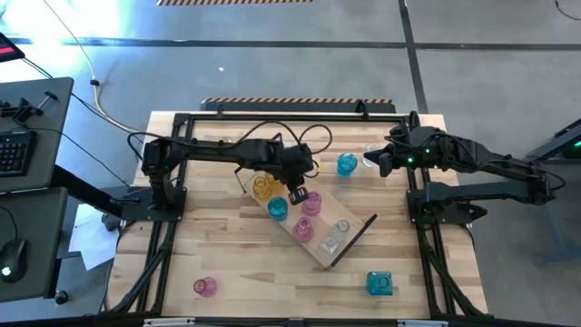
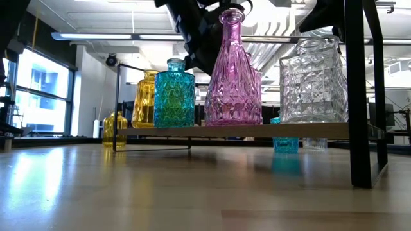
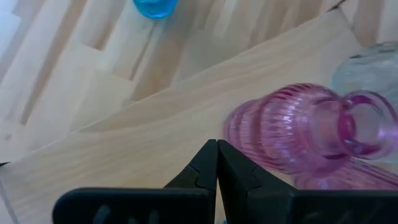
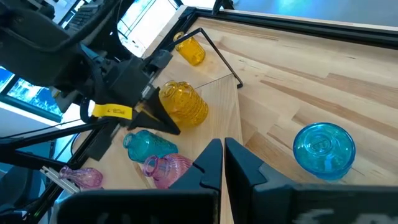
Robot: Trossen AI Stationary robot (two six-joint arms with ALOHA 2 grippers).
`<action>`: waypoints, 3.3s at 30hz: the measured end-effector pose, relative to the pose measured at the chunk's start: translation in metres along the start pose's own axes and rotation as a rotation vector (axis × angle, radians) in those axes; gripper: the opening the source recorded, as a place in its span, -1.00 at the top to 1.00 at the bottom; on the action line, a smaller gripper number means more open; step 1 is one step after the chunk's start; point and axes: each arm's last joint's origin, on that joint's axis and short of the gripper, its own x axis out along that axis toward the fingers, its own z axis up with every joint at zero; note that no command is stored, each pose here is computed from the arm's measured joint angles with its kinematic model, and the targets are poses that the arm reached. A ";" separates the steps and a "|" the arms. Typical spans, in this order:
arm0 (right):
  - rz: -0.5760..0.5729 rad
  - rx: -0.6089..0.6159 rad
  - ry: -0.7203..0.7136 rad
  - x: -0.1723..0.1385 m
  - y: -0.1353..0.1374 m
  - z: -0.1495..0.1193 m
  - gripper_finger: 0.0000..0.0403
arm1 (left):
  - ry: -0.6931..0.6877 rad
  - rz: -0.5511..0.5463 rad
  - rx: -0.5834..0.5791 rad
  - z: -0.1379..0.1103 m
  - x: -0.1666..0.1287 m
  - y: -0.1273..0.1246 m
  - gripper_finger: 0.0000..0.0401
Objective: Sort vases onto shelf
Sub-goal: Put the top pink crystal vase on the shelf
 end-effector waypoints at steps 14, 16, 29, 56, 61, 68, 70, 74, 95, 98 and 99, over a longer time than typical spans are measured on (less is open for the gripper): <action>0.000 -0.002 0.000 0.000 0.000 0.000 1.00 | 0.010 -0.065 0.035 -0.004 0.001 -0.018 1.00; 0.000 -0.002 0.000 0.000 0.000 0.000 1.00 | 0.003 -0.069 0.031 -0.004 0.001 -0.020 1.00; 0.000 0.001 0.000 0.000 0.000 0.000 1.00 | -0.022 -0.001 0.055 -0.003 0.002 -0.017 1.00; 0.007 0.006 0.011 0.000 0.000 0.000 1.00 | 0.013 -0.107 0.063 -0.003 0.032 -0.015 1.00; 0.006 0.006 0.011 0.000 0.000 0.000 1.00 | 0.011 -0.125 0.063 -0.003 0.031 -0.016 1.00; 0.006 0.005 0.011 0.000 0.000 0.000 1.00 | 0.002 -0.173 0.062 -0.003 0.031 -0.022 1.00; 0.006 0.006 0.011 0.000 0.000 0.000 1.00 | 0.003 -0.178 0.060 -0.004 0.031 -0.025 1.00; 0.006 0.008 0.010 0.000 0.000 0.000 1.00 | 0.005 -0.182 0.062 -0.005 0.030 -0.029 1.00; 0.012 0.024 0.017 0.000 0.000 -0.001 1.00 | -0.073 -0.055 0.073 0.017 0.010 -0.019 1.00; 0.020 0.023 0.030 0.000 0.000 -0.001 1.00 | -0.104 -0.020 0.089 0.029 -0.006 -0.013 1.00; 0.024 0.021 0.038 0.000 0.000 -0.001 1.00 | -0.105 -0.006 0.091 0.032 -0.012 -0.011 1.00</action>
